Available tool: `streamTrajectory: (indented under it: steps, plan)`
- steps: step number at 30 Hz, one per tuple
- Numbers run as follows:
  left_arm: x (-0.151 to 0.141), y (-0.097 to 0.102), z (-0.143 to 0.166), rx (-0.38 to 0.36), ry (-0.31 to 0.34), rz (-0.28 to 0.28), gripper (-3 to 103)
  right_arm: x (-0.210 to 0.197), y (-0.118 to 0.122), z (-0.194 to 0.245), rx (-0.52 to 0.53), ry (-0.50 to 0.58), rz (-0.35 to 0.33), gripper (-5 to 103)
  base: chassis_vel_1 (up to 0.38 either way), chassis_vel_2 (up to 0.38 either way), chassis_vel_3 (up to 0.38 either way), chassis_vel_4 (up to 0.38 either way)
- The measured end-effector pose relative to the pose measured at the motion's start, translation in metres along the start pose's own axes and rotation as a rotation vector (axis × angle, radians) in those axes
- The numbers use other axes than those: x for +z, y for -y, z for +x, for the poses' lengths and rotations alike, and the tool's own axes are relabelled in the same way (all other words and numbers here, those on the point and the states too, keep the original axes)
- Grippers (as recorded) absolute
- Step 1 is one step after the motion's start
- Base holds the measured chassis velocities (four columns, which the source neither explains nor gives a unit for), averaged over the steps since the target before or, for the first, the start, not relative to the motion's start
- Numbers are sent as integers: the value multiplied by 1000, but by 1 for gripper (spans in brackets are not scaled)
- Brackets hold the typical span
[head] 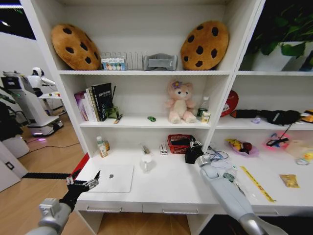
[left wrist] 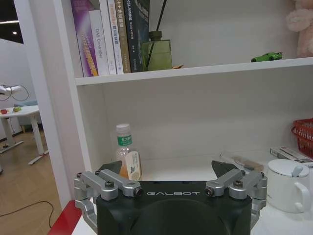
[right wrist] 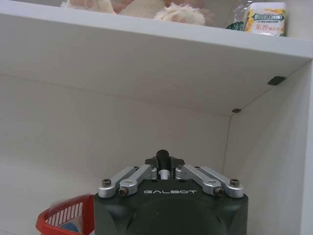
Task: Organize the objects on the table.
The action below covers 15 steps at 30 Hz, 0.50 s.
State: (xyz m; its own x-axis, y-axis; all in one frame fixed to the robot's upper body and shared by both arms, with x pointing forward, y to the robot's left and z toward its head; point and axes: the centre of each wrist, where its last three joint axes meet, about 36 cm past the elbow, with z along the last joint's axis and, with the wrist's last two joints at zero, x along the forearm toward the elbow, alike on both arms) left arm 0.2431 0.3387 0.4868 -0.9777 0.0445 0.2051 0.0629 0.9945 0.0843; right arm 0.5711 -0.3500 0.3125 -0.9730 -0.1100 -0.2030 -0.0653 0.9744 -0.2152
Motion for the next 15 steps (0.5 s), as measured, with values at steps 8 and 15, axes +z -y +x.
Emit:
streamTrajectory:
  steps: [8, 15]
  plan:
    - [0, 0, 0, 0, 0, 0, 100, 6, -21, -4, -14, -30, -27, 28, 0, 0, 0, 0]
    - [0, 0, 0, 0, 0, 0, 100, -1, 3, 3, 18, -42, -22, 61, 0, 0, 0, 0]
